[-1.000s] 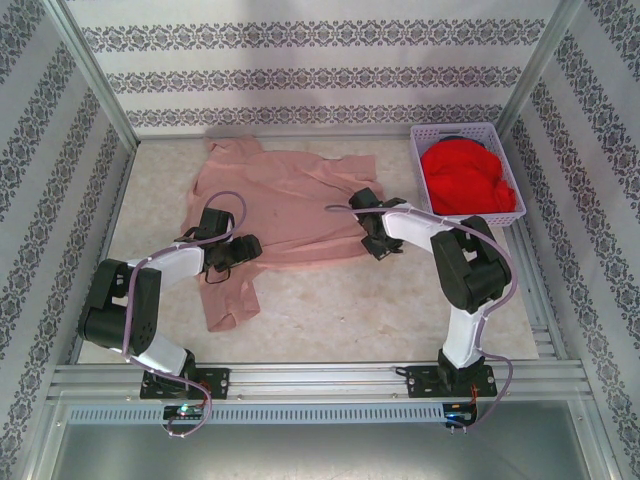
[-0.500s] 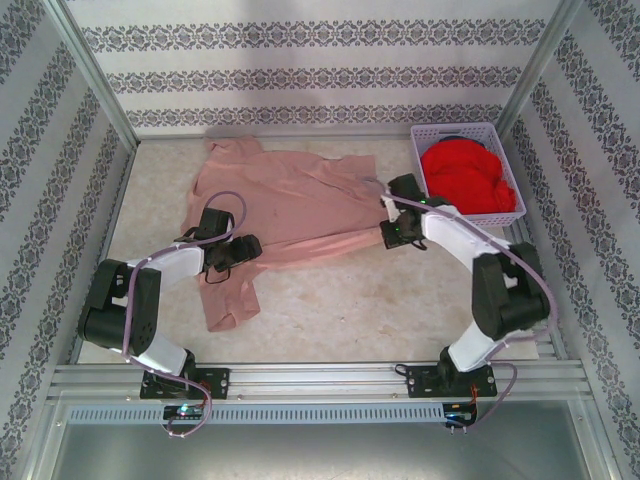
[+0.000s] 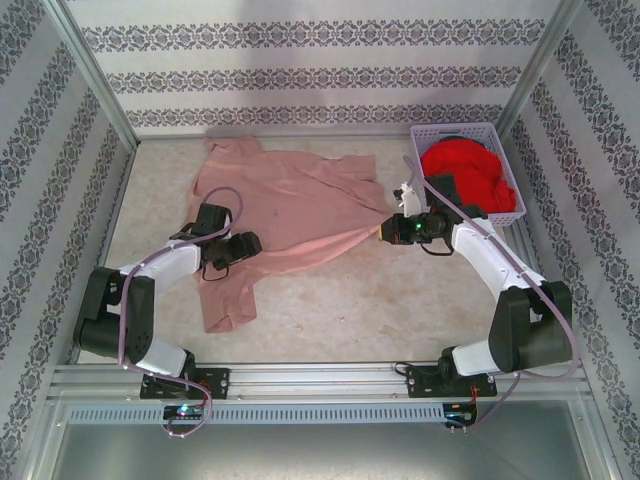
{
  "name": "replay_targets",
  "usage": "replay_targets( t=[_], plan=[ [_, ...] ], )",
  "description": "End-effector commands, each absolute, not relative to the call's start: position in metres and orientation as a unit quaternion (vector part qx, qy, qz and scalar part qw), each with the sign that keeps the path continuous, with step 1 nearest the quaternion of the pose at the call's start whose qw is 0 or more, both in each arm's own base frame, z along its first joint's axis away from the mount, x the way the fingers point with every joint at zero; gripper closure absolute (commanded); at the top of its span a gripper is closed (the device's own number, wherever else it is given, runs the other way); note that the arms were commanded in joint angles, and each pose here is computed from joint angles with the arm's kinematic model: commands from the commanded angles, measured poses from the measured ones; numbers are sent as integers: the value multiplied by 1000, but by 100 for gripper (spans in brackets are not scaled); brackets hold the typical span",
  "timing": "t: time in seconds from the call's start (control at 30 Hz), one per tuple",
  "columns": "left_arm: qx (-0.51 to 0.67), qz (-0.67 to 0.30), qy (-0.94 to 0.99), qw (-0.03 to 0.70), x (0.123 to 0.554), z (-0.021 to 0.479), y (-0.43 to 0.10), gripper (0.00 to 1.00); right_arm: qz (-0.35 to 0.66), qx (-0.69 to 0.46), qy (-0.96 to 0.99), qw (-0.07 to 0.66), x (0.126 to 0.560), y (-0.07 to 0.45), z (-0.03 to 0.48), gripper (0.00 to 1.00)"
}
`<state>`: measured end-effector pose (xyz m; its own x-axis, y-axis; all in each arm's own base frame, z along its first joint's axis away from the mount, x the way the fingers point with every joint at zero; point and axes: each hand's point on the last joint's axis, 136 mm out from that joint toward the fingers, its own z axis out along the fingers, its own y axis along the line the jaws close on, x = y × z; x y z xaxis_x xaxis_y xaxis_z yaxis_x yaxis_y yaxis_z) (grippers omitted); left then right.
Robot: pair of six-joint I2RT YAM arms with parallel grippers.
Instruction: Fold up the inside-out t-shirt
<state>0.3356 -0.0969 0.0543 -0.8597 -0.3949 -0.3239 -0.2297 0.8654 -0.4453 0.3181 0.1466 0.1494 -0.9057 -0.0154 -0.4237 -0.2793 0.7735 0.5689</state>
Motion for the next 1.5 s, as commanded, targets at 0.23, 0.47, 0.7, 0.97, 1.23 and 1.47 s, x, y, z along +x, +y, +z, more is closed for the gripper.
replay_targets(
  t=[0.23, 0.47, 0.7, 0.97, 1.23, 1.47],
  plan=[
    [-106, -232, 940, 227, 346, 87, -122, 25, 113, -169, 978, 44, 283, 136, 107, 100],
    [169, -320, 868, 341, 333, 151, -255, 24, 238, -186, 953, 24, 292, 180, 104, 100],
    [339, -345, 798, 358, 322, 149, -350, 22, 330, -144, 931, 50, 299, 184, 117, 100],
    [375, -399, 760, 349, 321, 123, -397, 29, 375, -98, 919, 79, 304, 172, 130, 100],
    [330, -384, 797, 329, 351, 99, -403, 91, 346, -68, 933, 79, 306, 157, 118, 100],
    [278, -403, 837, 246, 354, 79, -392, 100, 196, -4, 976, 95, 328, 107, 93, 88]
  ],
)
